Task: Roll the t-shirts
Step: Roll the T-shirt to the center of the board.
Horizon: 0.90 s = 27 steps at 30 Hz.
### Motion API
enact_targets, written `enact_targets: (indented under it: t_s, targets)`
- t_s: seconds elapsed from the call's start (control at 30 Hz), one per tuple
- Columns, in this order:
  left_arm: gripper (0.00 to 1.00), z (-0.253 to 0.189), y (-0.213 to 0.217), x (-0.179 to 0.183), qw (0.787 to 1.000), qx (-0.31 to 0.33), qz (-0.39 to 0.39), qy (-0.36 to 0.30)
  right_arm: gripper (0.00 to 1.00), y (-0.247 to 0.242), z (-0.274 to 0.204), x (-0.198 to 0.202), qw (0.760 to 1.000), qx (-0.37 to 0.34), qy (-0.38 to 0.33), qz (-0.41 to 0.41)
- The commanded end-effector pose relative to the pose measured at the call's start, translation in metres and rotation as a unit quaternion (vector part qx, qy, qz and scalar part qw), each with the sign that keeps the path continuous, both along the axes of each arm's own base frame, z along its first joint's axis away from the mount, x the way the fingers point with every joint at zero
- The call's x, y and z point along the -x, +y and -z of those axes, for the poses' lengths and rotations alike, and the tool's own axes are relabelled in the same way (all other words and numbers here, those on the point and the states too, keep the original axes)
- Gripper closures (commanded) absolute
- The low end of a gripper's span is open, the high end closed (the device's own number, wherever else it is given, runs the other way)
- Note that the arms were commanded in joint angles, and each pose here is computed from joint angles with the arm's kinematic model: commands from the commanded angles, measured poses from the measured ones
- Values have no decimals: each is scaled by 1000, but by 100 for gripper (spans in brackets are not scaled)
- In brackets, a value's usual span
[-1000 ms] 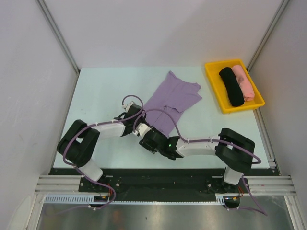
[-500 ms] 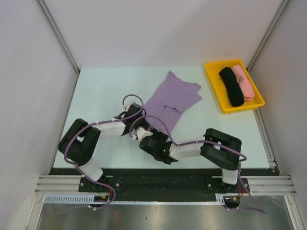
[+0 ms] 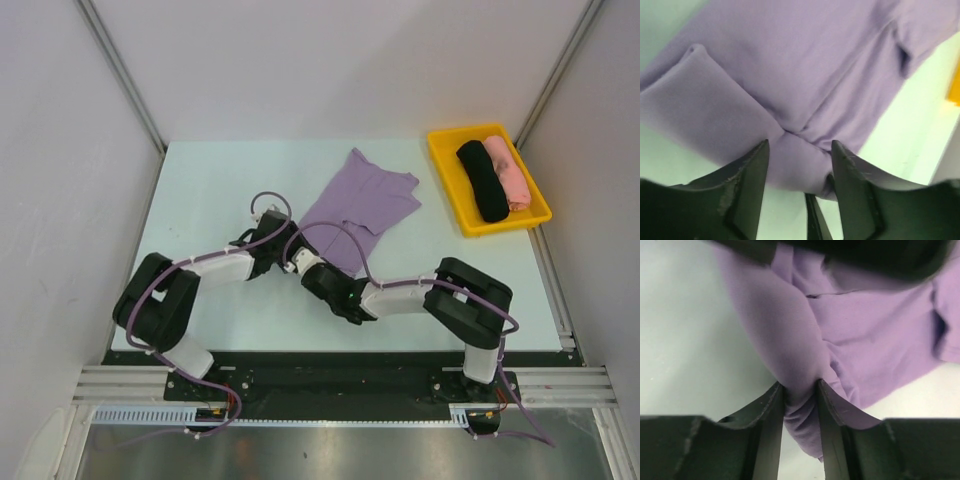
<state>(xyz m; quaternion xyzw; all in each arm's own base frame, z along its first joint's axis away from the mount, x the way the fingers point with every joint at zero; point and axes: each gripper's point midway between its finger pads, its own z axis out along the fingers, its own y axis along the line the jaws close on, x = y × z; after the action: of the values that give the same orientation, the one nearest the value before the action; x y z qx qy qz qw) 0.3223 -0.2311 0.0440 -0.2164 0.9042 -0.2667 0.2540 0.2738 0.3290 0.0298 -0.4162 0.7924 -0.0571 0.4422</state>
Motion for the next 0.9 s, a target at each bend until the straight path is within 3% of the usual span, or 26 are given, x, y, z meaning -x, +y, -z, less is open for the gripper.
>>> enact_targets:
  t_s: [0.0, 0.17, 0.27, 0.5, 0.7, 0.87]
  targets:
    - [35, -52, 12, -16, 998, 21, -3, -64, 66, 9, -2, 8, 993, -74, 91, -23]
    - [31, -90, 32, -20, 994, 25, -25, -108, 69, 12, -1, 11, 970, -148, 188, -37]
    - [35, -91, 41, -8, 993, 24, -39, -107, 70, 14, -1, 23, 949, -181, 251, -54]
    - [42, -69, 59, 33, 993, 47, -72, -85, 71, 20, -8, 46, 899, -242, 355, -80]
    - [43, -40, 74, 74, 993, 34, -94, -67, 72, 34, -21, 79, 842, -284, 443, -117]
    - [46, -35, 72, 101, 993, 42, -85, -67, 72, 39, -27, 89, 823, -300, 470, -112]
